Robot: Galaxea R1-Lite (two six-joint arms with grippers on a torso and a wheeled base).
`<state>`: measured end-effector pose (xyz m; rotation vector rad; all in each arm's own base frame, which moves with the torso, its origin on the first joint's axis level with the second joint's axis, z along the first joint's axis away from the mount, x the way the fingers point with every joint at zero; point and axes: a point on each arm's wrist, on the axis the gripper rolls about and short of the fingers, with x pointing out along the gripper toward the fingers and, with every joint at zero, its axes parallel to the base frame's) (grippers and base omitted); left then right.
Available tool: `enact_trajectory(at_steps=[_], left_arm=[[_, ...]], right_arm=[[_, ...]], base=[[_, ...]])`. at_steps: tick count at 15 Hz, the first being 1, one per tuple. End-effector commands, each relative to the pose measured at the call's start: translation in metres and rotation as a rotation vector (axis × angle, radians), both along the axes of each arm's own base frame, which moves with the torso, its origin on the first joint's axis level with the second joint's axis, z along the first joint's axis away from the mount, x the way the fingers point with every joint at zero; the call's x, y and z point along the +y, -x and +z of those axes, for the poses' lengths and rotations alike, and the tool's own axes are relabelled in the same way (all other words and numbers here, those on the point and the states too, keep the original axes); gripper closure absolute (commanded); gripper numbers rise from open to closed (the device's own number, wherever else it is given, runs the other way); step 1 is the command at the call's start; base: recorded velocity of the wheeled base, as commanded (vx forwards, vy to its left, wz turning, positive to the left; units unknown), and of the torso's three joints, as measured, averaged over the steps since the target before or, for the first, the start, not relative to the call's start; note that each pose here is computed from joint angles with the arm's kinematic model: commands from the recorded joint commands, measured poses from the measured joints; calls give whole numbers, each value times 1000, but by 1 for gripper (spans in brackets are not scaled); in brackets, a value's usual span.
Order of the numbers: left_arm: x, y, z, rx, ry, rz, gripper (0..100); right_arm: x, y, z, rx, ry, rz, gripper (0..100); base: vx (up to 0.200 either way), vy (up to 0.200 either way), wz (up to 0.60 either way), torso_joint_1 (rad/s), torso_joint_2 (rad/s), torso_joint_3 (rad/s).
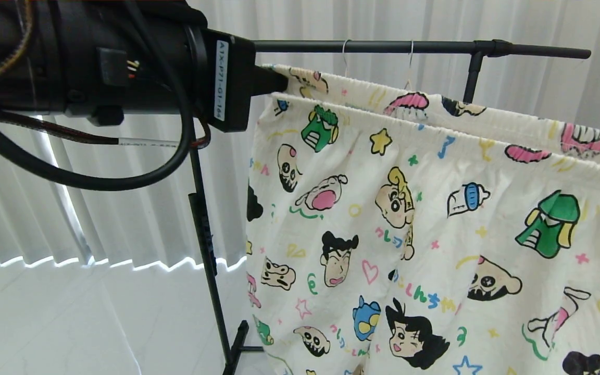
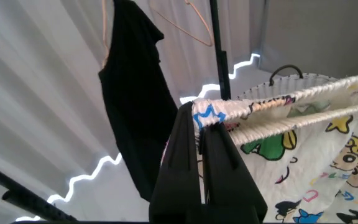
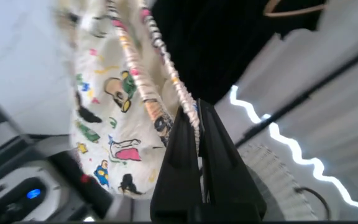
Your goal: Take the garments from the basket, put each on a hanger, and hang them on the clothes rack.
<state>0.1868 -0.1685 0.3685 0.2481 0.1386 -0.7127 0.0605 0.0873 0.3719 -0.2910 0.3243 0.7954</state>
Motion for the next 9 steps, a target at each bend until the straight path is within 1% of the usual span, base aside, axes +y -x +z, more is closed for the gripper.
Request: enact_trajectory(at_steps=[1, 3, 4, 5, 6, 7, 9], left_arm=[[-7, -4, -5, 17, -14, -13, 100], [-5, -1, -4, 10, -12, -12, 100], [3, 7, -2, 7, -11, -11, 100], [14, 19, -3, 16, -23, -13, 100], [28, 35, -5, 44, -46, -23, 100], [44, 54, -7, 81, -66, -54, 100], [68, 89, -9, 152, -88, -190, 100]], right_arm=[[8, -2, -1, 6, 8, 25, 100], [8, -2, -1, 5, 5, 17, 100], [7, -5, -2, 5, 9, -10, 100], [8, -14, -2, 6, 20, -70, 100], [10, -25, 0, -9, 10, -133, 100], [16, -39, 3, -45, -25, -168, 100], [39, -62, 8, -102, -89, -177, 100]], base=[[0, 0, 0, 0, 0, 0], [0, 0, 0, 0, 0, 0], [0, 0, 0, 0, 0, 0], [0, 0, 0, 0, 0, 0], [0, 0, 0, 0, 0, 0], [0, 0, 0, 0, 0, 0], [0, 0, 0, 0, 0, 0]])
